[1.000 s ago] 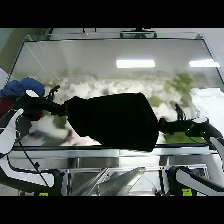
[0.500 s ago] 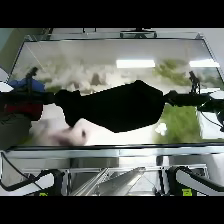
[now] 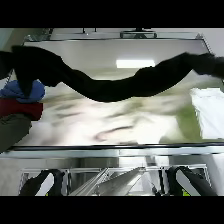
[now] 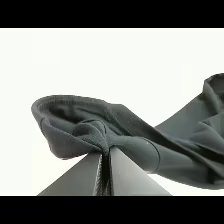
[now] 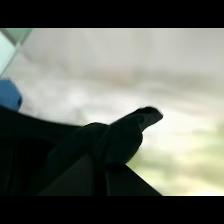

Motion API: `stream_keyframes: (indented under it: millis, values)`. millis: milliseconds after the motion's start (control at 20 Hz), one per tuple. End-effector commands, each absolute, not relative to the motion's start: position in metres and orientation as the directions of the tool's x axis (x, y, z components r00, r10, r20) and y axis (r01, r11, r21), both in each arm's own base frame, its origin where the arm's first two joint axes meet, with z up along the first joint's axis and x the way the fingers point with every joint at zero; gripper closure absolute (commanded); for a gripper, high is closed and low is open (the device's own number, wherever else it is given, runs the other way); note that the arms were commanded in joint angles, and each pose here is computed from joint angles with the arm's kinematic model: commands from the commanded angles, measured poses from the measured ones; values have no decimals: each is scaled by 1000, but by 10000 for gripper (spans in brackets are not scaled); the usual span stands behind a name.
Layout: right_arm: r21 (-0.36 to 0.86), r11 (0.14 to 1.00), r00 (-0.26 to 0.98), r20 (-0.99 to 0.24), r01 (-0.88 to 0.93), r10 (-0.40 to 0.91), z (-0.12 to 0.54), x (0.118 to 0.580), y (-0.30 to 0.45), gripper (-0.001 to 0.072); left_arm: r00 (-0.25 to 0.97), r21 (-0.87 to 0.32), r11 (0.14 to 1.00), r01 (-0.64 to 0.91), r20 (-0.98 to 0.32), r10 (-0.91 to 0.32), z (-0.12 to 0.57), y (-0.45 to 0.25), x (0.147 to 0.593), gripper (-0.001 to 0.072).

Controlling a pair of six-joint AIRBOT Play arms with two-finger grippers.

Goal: Fold the shirts.

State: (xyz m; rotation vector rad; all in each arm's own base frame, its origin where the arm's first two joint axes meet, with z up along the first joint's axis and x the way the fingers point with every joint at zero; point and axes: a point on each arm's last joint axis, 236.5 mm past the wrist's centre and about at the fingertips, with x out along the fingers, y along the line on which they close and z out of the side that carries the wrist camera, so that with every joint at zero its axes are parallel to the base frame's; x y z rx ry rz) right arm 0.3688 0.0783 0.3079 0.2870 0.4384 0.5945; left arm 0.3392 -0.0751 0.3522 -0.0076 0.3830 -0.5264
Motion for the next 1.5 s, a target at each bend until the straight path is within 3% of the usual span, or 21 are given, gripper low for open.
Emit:
stream_keyframes:
  millis: [0, 150, 250, 350, 550, 750, 800, 850, 950, 1000, 1450]
  values:
    - [134, 869, 868, -86, -476, 489, 411, 330, 76, 690, 867, 32, 886, 464, -224, -446, 410, -81, 295, 688]
    - [95, 913, 910, -93, -396, 404, 408, 343, 55, 690, 880, -21, 922, 386, -291, -375, 382, -64, 299, 686]
    - [191, 883, 866, -195, -428, 461, 368, 374, 57, 690, 812, -135, 902, 410, -396, -429, 328, -70, 312, 686]
    - [318, 835, 767, -343, -449, 543, 304, 405, 67, 690, 711, -267, 865, 425, -492, -502, 262, -83, 327, 686]
    - [559, 732, 482, -554, -390, 679, 158, 451, 93, 690, 487, -420, 833, 361, -677, -552, 122, -99, 348, 687]
    - [682, 707, 358, -623, -186, 695, 38, 487, 84, 682, 411, -431, 868, 244, -765, -496, 30, -86, 378, 687]
    - [694, 705, 346, -631, -148, 694, 20, 490, 78, 522, 392, -435, 870, 231, -777, -492, 18, -83, 386, 677]
    - [701, 702, 337, -635, -126, 695, 9, 490, 74, 382, 369, -435, 872, 224, -791, -489, 11, -79, 391, 456]
    - [705, 703, 353, -636, -98, 686, 8, 491, 58, 385, 311, -458, 860, 225, -803, -509, 8, -75, 397, 92]
    - [705, 704, 368, -634, -89, 681, 13, 491, 48, 385, 290, -471, 854, 221, -805, -518, 10, -71, 400, 0]
    - [748, 662, 363, -605, -46, 709, 74, 425, -31, 384, 234, -532, 836, 133, -803, -549, 37, -39, 379, 1]
